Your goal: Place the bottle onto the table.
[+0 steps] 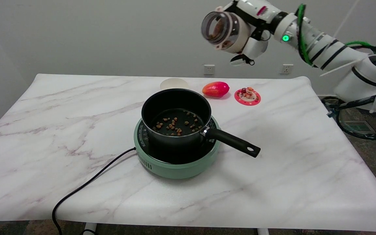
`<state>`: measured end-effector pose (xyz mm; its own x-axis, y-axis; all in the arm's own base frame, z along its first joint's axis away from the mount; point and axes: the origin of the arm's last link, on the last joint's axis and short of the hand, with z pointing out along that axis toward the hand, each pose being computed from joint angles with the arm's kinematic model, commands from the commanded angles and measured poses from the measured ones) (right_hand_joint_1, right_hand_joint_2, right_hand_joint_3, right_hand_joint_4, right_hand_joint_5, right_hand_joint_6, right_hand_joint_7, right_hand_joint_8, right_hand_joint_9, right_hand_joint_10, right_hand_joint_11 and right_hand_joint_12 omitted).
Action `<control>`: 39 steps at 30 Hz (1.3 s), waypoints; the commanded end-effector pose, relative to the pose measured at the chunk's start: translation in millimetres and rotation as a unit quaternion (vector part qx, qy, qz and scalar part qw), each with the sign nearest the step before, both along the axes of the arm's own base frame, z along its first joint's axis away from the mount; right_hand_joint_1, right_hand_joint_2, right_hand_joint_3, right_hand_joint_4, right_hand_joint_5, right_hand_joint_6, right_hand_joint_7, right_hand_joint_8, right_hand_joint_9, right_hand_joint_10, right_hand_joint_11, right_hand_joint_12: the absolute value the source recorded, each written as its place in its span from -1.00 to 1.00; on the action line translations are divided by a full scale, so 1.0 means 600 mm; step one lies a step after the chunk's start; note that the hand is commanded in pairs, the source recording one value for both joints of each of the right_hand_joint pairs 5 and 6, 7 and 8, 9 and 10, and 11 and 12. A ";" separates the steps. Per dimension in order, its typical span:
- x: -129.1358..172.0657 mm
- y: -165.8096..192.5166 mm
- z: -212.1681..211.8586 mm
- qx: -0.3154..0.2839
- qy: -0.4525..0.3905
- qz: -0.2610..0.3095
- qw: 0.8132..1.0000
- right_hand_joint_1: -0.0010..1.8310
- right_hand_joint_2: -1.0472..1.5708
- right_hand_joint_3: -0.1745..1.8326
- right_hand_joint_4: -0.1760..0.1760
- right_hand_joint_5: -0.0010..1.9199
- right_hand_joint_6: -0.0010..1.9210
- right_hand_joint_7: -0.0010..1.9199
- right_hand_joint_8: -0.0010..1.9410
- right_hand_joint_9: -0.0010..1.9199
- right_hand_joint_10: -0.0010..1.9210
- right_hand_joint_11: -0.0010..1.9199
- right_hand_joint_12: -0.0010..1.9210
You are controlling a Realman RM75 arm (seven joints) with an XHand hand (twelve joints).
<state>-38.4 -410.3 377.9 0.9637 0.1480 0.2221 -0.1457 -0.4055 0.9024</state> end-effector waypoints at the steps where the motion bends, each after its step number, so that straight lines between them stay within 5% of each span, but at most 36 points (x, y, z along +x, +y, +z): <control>1: -0.137 0.093 0.250 -0.109 -0.352 -0.042 0.929 0.75 0.30 0.06 0.00 0.98 0.97 1.00 0.98 0.42 0.42 0.25 0.25; 17: -0.313 0.182 0.308 -0.165 -0.503 -0.030 0.848 0.72 0.43 -0.04 0.00 1.00 1.00 1.00 0.98 0.48 0.48 0.28 0.28; 39: -0.444 0.149 0.272 -0.201 -0.539 -0.029 0.818 0.69 0.53 -0.13 0.00 1.00 1.00 1.00 0.98 0.51 0.51 0.29 0.29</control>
<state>-241.5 -314.5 551.7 0.3405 0.2843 0.8962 -0.9203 -0.0945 0.3796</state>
